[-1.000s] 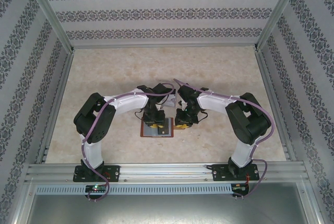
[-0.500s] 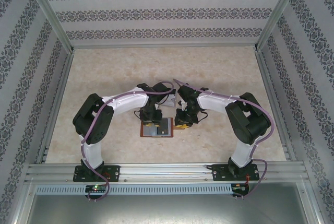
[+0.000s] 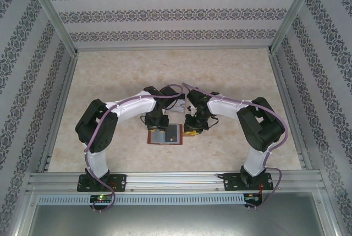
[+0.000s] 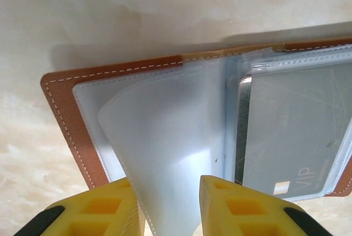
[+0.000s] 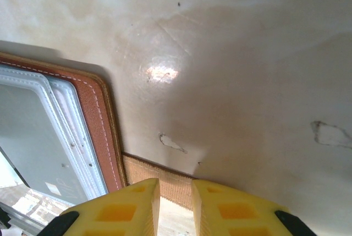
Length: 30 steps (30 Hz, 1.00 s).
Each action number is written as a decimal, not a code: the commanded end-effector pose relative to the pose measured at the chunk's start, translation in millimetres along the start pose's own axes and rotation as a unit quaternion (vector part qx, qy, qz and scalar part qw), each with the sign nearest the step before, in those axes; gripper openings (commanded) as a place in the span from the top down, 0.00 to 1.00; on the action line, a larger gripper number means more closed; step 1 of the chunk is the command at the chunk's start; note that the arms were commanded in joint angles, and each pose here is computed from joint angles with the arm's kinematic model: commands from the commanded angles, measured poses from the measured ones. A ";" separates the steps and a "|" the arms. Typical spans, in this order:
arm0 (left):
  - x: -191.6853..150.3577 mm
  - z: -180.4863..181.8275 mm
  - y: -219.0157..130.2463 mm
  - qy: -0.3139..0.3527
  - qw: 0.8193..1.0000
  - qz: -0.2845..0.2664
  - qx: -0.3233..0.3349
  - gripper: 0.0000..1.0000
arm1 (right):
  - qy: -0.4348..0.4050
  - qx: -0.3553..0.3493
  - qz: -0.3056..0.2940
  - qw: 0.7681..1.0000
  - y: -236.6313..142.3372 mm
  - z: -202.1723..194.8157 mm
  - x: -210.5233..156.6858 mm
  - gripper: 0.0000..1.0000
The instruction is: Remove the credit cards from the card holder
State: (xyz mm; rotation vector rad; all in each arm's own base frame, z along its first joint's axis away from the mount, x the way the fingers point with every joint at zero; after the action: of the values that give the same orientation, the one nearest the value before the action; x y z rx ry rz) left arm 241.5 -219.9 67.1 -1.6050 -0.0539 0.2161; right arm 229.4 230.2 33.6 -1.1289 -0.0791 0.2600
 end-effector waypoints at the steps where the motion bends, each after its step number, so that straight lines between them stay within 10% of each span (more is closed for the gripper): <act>1: -6.6 6.8 -15.1 0.012 1.000 -0.007 0.009 0.72 | -0.002 -0.021 0.015 1.000 13.3 -9.5 -3.4 0.75; 14: -14.6 12.8 -1.8 0.011 1.000 0.010 0.010 0.94 | -0.005 -0.022 0.018 1.000 13.3 -9.1 -2.6 0.75; 30: -22.4 19.6 16.2 0.012 0.999 0.030 0.017 0.95 | -0.009 -0.026 0.018 0.999 9.1 -7.2 0.0 0.75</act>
State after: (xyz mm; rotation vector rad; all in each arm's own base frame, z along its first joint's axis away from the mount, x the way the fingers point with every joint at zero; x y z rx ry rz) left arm 219.5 -207.0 54.6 -1.5874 -0.0077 0.2561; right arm 231.5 231.8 34.1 -1.1330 -0.0765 0.2702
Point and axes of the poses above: each hand's point on the last joint's axis, 136 mm out from that joint toward the fingers, its own y axis out along the fingers, its own z axis along the line the jaws close on, x = y × z, the point moved 2 cm from there along -y, back along the fingers, and after that the axes turned 13 degrees about -y, right-handed, at the moved point
